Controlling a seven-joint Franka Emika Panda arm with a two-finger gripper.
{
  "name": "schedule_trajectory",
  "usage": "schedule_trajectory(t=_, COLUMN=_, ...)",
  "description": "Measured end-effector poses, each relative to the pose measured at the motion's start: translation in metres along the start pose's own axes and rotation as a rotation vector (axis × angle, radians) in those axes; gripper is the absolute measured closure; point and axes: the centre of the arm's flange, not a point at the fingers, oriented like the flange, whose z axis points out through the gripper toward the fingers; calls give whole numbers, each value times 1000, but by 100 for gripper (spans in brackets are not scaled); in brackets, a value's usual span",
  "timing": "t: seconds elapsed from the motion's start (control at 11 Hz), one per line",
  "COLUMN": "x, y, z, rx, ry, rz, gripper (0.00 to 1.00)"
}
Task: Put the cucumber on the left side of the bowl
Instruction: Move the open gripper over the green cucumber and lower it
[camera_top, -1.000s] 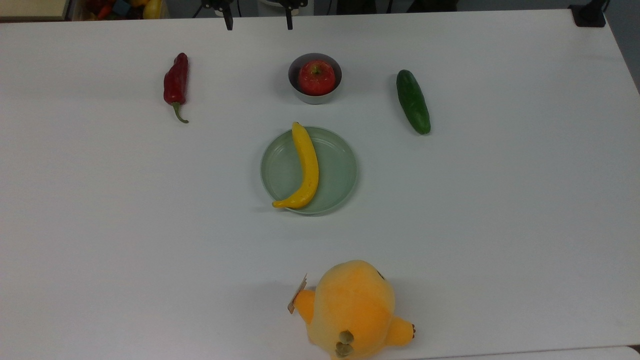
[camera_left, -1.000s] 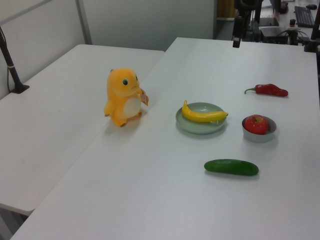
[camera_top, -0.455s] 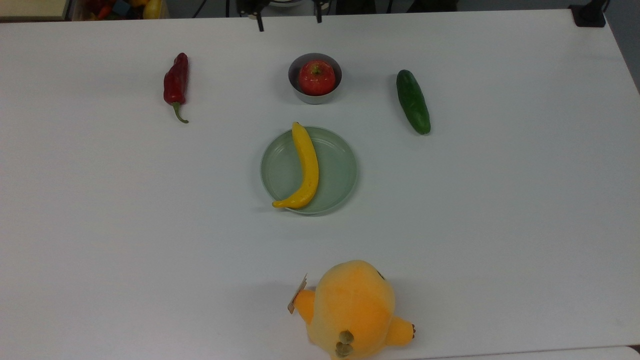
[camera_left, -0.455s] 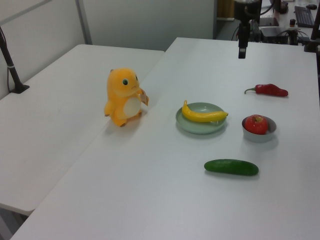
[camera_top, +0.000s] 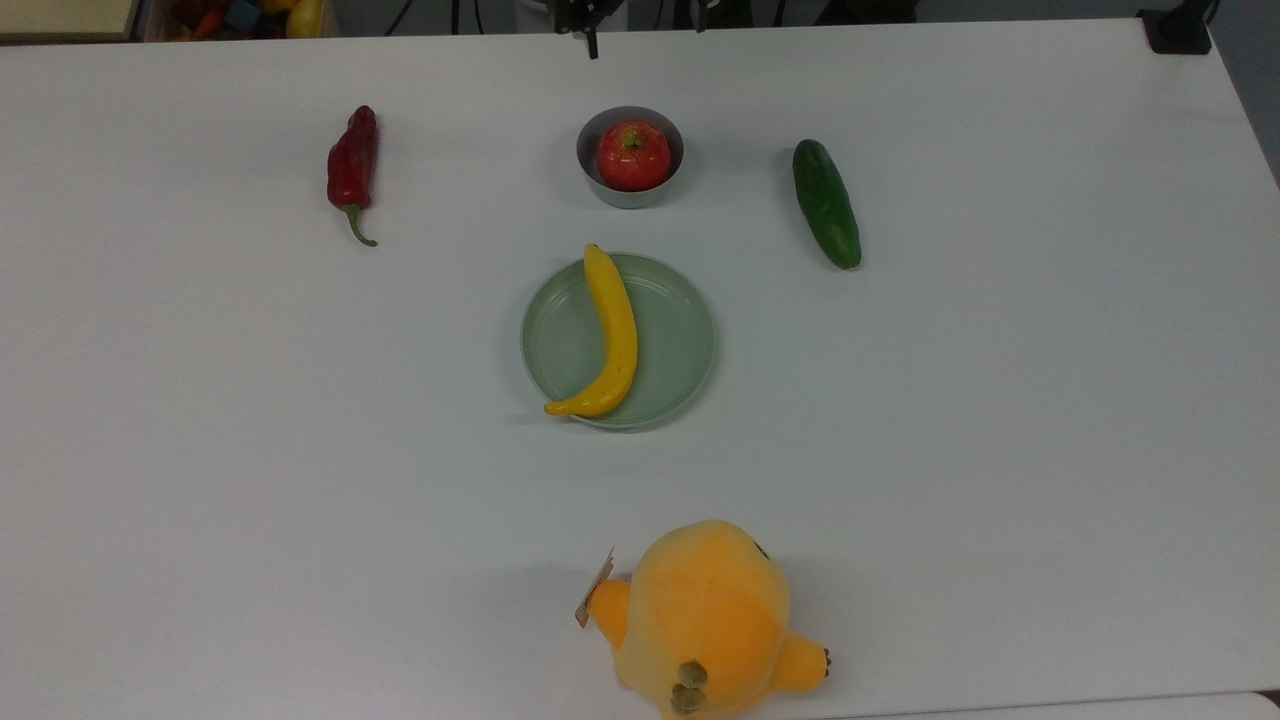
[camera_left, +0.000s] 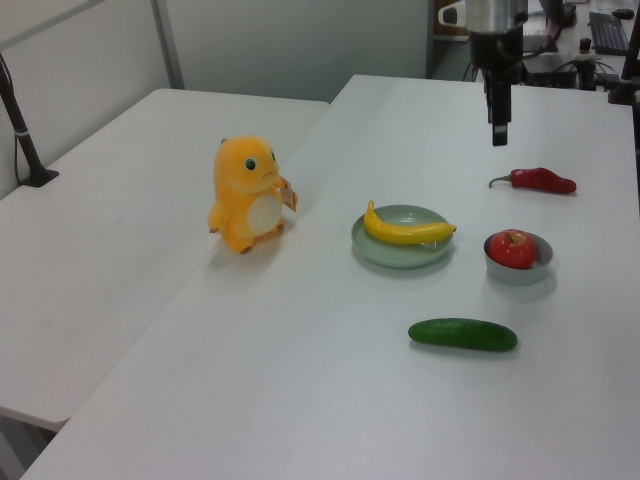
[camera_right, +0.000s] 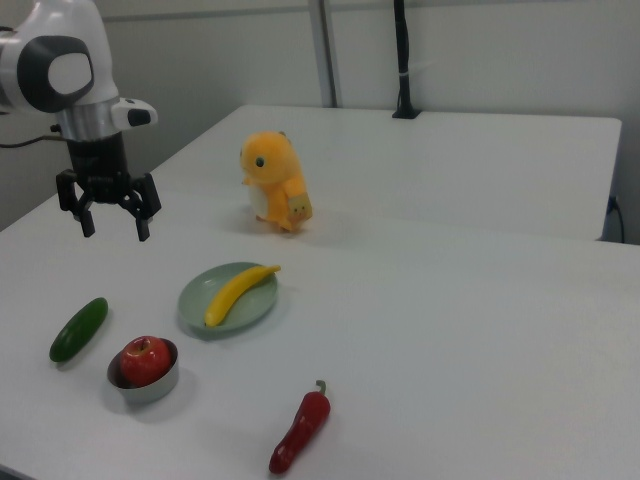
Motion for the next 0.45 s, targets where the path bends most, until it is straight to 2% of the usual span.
schedule_trajectory(t=0.45, x=-2, y=-21, z=28, rx=23, ry=-61, rz=-32, gripper=0)
